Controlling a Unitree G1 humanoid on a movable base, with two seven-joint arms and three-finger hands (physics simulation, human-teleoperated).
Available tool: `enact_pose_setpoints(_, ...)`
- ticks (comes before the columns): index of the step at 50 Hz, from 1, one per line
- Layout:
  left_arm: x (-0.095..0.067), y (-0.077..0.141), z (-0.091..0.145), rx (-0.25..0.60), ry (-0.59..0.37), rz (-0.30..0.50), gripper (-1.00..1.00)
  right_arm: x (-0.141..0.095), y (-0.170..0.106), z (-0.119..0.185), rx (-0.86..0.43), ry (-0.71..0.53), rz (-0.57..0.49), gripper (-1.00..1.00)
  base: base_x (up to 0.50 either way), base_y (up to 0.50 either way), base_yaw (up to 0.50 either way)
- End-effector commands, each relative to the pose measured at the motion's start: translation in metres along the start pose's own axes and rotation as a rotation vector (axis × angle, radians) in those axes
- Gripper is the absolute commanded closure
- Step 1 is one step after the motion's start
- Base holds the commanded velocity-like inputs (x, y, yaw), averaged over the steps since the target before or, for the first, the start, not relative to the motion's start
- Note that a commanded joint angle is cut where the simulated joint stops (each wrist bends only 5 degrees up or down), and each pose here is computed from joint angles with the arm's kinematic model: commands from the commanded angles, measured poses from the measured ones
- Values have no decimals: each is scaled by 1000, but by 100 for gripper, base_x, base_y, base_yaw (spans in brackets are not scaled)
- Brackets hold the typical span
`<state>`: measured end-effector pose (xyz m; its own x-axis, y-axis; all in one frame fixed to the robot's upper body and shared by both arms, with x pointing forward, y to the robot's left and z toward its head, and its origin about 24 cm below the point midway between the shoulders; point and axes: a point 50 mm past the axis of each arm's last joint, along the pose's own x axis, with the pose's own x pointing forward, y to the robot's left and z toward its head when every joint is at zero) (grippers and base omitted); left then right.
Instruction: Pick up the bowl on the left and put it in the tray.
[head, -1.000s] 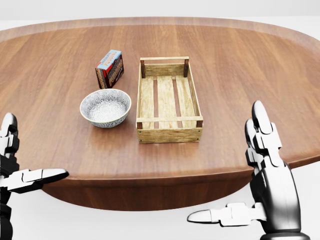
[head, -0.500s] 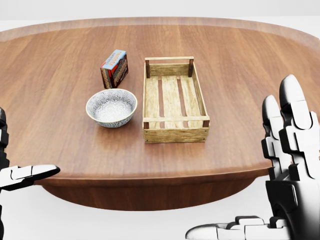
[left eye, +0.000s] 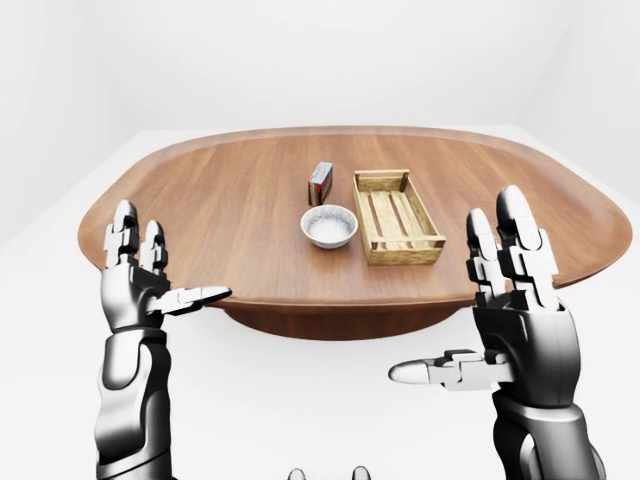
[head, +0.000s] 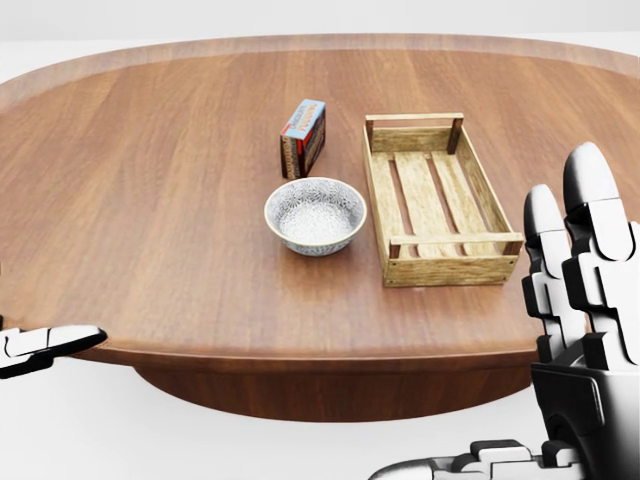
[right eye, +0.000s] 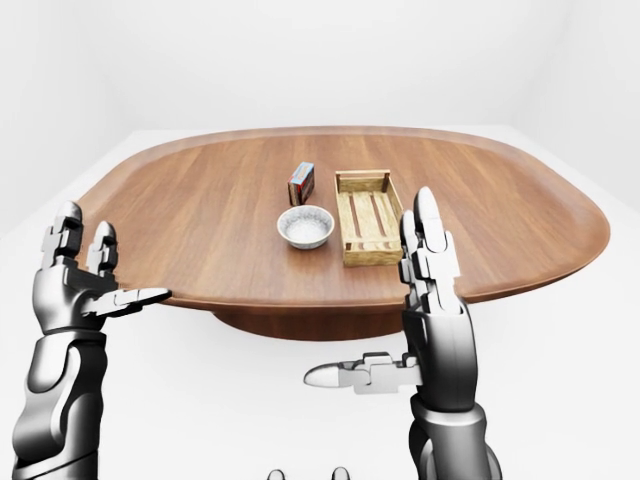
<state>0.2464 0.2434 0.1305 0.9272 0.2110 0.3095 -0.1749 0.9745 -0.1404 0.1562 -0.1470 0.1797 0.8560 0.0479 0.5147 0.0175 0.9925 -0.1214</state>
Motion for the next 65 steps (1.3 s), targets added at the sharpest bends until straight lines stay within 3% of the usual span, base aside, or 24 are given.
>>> enact_pose_setpoints(1,1,1,0,0,1,4,-100,0,-1,-2,15,9,0,-98,47,34,0)
enact_pose_setpoints(64,-5,0,6,2,-23,-6,-100,-3,0,-2,27,22,11,-98,48,0,0)
enact_pose_setpoints(65,-7,1,15,0,-60,-11,-100,22,32,32,-170,-256,229,-98,0,0,0)
